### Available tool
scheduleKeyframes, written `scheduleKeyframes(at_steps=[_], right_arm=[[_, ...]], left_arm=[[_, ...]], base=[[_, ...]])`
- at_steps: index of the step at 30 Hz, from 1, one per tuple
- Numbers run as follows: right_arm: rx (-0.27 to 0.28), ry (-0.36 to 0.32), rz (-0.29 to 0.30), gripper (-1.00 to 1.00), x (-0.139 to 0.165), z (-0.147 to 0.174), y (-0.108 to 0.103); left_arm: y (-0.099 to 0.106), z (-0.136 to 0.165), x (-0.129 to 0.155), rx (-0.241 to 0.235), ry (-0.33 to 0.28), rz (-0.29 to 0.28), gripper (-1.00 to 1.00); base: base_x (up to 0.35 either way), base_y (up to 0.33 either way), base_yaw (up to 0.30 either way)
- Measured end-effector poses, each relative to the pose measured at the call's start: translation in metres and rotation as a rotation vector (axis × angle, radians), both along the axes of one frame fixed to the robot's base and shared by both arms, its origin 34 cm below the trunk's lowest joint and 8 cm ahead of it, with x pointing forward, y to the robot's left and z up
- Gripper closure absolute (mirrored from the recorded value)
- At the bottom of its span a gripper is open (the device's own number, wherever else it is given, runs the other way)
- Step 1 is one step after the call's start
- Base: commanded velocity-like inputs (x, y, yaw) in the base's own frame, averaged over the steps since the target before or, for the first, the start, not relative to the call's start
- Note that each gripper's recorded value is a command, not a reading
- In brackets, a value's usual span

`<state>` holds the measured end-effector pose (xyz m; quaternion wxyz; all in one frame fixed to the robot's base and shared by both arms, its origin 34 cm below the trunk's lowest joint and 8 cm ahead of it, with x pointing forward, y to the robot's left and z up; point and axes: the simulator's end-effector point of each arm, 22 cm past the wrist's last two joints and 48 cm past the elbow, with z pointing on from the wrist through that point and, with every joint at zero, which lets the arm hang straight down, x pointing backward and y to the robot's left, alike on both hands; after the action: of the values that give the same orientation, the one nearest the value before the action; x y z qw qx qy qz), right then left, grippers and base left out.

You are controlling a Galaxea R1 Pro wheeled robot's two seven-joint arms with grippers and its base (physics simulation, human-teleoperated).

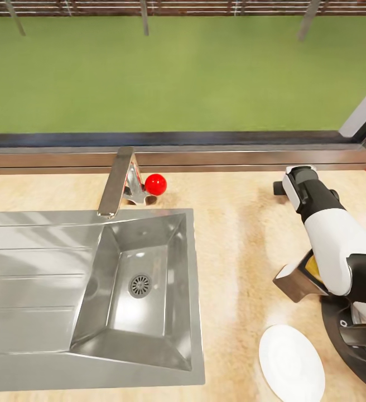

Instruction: Set up a coffee station on the kitchen countertop: keep the coffee maker on the countertop, move the bottle of coffee from the kitchen shelf to the counter next to the coffee maker, place a paper coffee filter on top of the coffee maker, put the saucer next to the coffee maker with the coffee cup on the saucer, and place the electric kettle next to the coffee maker.

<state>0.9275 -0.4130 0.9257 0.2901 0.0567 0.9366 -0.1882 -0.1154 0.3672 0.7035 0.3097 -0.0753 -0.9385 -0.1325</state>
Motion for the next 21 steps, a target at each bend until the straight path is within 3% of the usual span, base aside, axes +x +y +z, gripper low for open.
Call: scheduleKeyframes(at_steps=[4, 21], right_arm=[[-0.025, 0.005, 0.002, 1.0, -0.0007, 0.0018, -0.0038], [-0.001, 0.001, 0.001, 1.0, -0.0002, -0.0004, -0.0001]], left_arm=[[0.0, 0.0, 0.0, 0.0, 0.0, 0.0, -1.0], [0.0, 0.0, 0.0, 0.0, 0.0, 0.0, -1.0]], base=[[0.0, 0.0, 0.0], [0.0, 0.0, 0.0]])
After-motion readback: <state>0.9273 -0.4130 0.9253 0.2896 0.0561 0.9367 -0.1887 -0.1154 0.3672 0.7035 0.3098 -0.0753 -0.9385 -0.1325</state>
